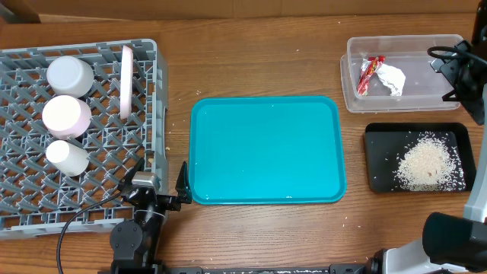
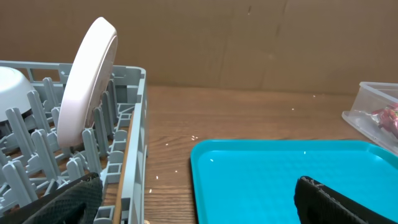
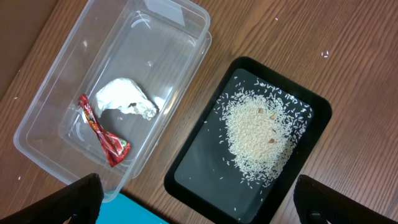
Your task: Sort waste into correct bins and load items into the dishwasher
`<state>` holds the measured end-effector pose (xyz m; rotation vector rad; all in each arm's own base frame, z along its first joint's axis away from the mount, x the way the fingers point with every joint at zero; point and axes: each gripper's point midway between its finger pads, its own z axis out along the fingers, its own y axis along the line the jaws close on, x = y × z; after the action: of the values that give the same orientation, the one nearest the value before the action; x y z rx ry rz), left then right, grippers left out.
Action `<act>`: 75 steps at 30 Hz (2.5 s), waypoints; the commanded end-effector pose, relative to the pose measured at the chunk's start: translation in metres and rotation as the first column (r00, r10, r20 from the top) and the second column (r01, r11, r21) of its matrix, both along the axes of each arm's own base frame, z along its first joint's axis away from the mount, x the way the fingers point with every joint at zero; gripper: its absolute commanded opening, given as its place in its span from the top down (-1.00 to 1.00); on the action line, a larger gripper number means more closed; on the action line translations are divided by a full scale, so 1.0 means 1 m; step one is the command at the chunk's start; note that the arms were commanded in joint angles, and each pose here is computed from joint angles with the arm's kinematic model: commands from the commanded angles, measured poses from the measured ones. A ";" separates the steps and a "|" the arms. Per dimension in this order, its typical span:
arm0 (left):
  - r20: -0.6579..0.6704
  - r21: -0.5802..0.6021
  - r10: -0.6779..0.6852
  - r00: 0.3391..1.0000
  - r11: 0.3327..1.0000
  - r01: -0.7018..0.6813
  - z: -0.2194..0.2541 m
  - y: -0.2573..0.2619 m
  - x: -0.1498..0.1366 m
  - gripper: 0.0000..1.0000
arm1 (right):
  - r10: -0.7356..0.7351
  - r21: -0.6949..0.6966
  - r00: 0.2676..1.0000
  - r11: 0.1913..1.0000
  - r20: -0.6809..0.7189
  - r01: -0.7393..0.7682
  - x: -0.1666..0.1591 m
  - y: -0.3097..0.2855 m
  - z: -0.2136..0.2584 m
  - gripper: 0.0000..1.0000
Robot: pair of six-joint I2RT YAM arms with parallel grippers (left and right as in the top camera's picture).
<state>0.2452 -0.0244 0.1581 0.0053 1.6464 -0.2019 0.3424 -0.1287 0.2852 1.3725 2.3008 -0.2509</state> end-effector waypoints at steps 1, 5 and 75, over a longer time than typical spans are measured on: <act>0.006 0.020 0.025 1.000 0.999 -0.025 0.000 0.005 0.000 -1.00 | -0.008 -0.014 1.000 1.000 0.008 0.008 -0.001 -0.003 0.004 -1.00; 0.006 0.020 0.025 1.000 0.999 -0.025 0.000 0.005 0.000 -1.00 | -0.008 -0.014 1.000 1.000 0.008 0.008 -0.001 -0.003 0.004 -1.00; 0.006 0.020 0.025 1.000 0.999 -0.025 0.000 0.005 0.000 -1.00 | 0.492 -0.411 0.413 0.869 0.766 -0.275 -0.098 0.109 -0.107 -0.99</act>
<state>0.2451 -0.0238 0.1580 0.0024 1.6467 -0.1987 0.2423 -0.0210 0.1829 0.5960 1.5609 0.3062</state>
